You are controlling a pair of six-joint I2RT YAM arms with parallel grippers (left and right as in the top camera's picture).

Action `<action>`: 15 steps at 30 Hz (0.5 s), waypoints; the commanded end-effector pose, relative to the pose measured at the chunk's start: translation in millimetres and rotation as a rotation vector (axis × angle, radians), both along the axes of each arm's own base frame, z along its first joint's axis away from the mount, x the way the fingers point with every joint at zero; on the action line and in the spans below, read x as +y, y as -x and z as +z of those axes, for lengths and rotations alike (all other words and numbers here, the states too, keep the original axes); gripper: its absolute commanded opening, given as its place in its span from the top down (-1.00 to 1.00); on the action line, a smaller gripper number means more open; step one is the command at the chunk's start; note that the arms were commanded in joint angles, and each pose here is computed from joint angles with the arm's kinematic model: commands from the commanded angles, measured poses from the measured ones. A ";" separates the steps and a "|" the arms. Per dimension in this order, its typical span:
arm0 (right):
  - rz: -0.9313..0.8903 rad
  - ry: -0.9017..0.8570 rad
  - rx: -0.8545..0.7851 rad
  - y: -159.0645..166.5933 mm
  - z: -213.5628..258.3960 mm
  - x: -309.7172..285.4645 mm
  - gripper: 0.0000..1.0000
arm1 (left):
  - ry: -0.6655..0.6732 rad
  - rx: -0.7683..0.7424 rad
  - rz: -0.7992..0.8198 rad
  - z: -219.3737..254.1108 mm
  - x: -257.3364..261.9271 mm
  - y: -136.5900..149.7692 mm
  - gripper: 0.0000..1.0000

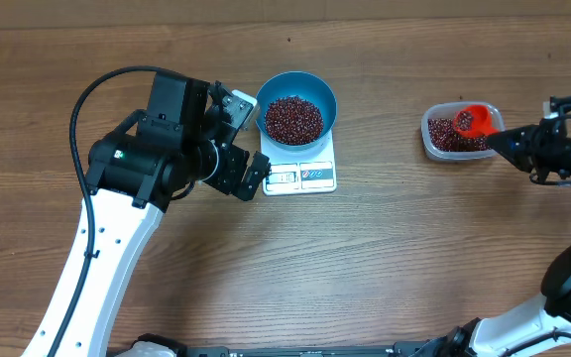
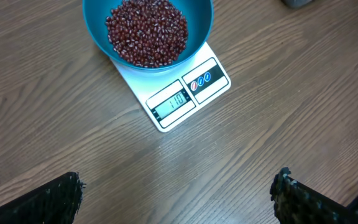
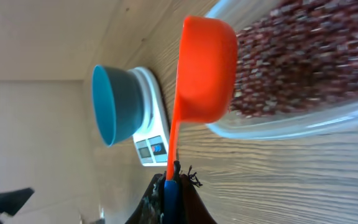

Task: Scoop item into bowl and weigh 150g on scale
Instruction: 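Dip the scoop into the beans and scoop with the right gripper, then lift the filled scoop and carry it over the blue bowl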

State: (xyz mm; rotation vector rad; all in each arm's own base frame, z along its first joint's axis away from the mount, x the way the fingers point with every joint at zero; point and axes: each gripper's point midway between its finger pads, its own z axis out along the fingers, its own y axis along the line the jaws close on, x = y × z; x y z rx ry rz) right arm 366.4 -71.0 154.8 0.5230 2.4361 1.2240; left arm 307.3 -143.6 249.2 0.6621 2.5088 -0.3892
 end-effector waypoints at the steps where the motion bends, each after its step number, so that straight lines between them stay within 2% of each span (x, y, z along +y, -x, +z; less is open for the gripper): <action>1: 0.072 -0.056 -0.039 -4.0 7.2 27.5 0.93 | 0.006 -0.028 -0.024 8.9 -2.7 -0.2 -0.99; 15: 0.303 -0.044 -0.072 -21.0 32.0 120.2 0.93 | 0.006 -0.028 -0.024 8.9 -2.7 -0.2 -0.99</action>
